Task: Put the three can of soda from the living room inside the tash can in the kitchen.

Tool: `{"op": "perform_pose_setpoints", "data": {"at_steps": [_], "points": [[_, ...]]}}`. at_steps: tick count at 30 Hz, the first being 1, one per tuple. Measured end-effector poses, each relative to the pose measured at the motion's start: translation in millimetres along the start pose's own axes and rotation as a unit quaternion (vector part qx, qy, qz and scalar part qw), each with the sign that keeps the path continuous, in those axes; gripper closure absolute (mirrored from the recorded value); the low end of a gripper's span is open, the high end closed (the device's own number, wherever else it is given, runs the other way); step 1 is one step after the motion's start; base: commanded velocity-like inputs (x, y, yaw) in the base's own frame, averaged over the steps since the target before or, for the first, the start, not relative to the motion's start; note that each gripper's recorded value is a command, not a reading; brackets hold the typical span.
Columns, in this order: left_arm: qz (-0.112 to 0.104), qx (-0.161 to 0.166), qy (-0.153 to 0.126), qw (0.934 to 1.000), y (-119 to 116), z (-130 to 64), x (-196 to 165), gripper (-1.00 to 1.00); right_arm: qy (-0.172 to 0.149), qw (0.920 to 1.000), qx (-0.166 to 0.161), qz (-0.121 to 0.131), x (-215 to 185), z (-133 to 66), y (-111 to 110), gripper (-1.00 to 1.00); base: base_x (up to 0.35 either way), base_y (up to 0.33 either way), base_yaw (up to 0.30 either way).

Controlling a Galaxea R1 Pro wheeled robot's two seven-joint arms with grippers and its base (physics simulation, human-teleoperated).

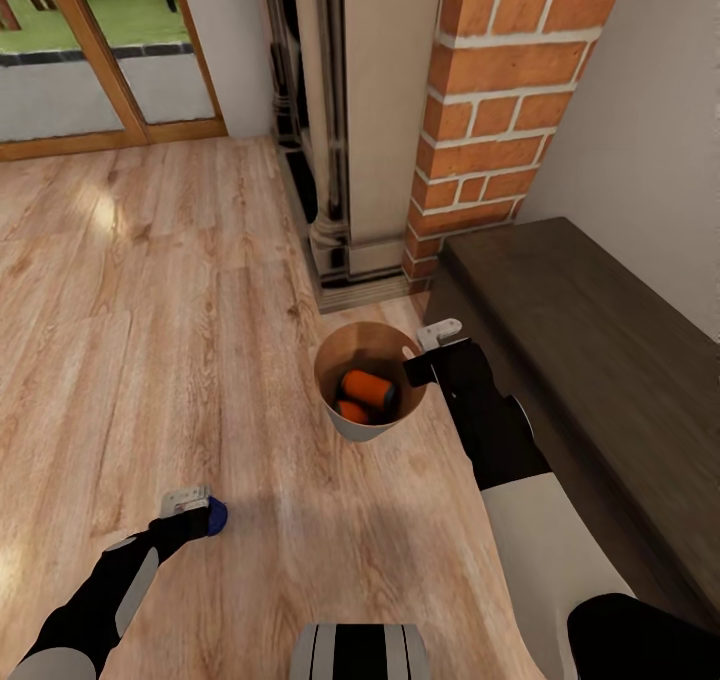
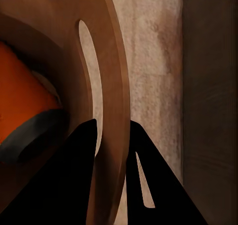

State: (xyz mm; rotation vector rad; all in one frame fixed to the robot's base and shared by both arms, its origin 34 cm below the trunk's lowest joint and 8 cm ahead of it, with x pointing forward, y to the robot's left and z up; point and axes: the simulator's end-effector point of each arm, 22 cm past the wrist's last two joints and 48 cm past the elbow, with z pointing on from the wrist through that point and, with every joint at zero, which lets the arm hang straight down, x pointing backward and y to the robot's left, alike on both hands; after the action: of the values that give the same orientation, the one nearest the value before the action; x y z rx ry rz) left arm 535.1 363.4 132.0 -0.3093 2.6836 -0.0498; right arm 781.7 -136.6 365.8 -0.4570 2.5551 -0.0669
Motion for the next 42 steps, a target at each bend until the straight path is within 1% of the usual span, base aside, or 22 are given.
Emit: {"op": "perform_pose_setpoints", "data": {"at_steps": [18, 26, 28, 29, 32, 34, 36, 39, 41, 42], "points": [[-0.001, 0.009, -0.037, 0.9993, -8, -21.9, -38, 1.0, -0.031, 0.9995, 0.01, -0.001, -29, -40.2, -8, 1.0, 0.0, 0.0, 0.0], [-0.003, 0.017, -0.062, 0.9979, -14, -35.5, -64, 1.0, -0.039, 0.9991, 0.013, -0.003, -38, -55.9, -10, 1.0, 0.0, 0.0, 0.0], [-0.001, 0.022, -0.077, 0.9968, -18, -42.0, -79, 1.0, -0.04, 0.9991, 0.012, -0.003, -39, -59.1, -9, 1.0, 0.0, 0.0, 0.0], [0.001, 0.028, -0.093, 0.9953, -23, -48.3, -94, 1.0, -0.04, 0.9991, 0.012, -0.003, -39, -60.5, -9, 1.0, 0.0, 0.0, 0.0], [0.004, 0.034, -0.112, 0.9932, -28, -59.4, -112, 1.0, -0.042, 0.999, 0.013, -0.004, -40, -65.8, -9, 1.0, 0.0, 0.0, 0.0], [0.008, 0.044, -0.13, 0.9905, -36, -71.2, -132, 1.0, -0.043, 0.999, 0.014, -0.008, -41, -69.2, -8, 1.0, 0.0, 0.0, 0.0], [0.014, 0.059, -0.151, 0.9867, -45, -85.0, -152, 1.0, -0.041, 0.999, 0.012, -0.01, -37, -71.2, -5, 1.0, 0.0, 0.0, 0.0], [0.021, 0.07, -0.168, 0.983, -53, -102.5, -167, 1.0, -0.039, 0.9991, 0.008, -0.014, -33, -74.7, 1, 1.0, 0.0, 0.0, 0.0], [0.029, 0.076, -0.186, 0.9791, -58, -125.6, -174, 1.0, -0.03, 0.9994, 0.007, -0.018, -24, -72.9, 5, 1.0, 0.0, 0.0, 0.0], [0.03, 0.078, -0.19, 0.9783, -59, -131.6, -175, 1.0, -0.031, 0.9993, 0.008, -0.018, -25, -74.6, 5, 1.0, 0.0, 0.0, 0.0]]}}
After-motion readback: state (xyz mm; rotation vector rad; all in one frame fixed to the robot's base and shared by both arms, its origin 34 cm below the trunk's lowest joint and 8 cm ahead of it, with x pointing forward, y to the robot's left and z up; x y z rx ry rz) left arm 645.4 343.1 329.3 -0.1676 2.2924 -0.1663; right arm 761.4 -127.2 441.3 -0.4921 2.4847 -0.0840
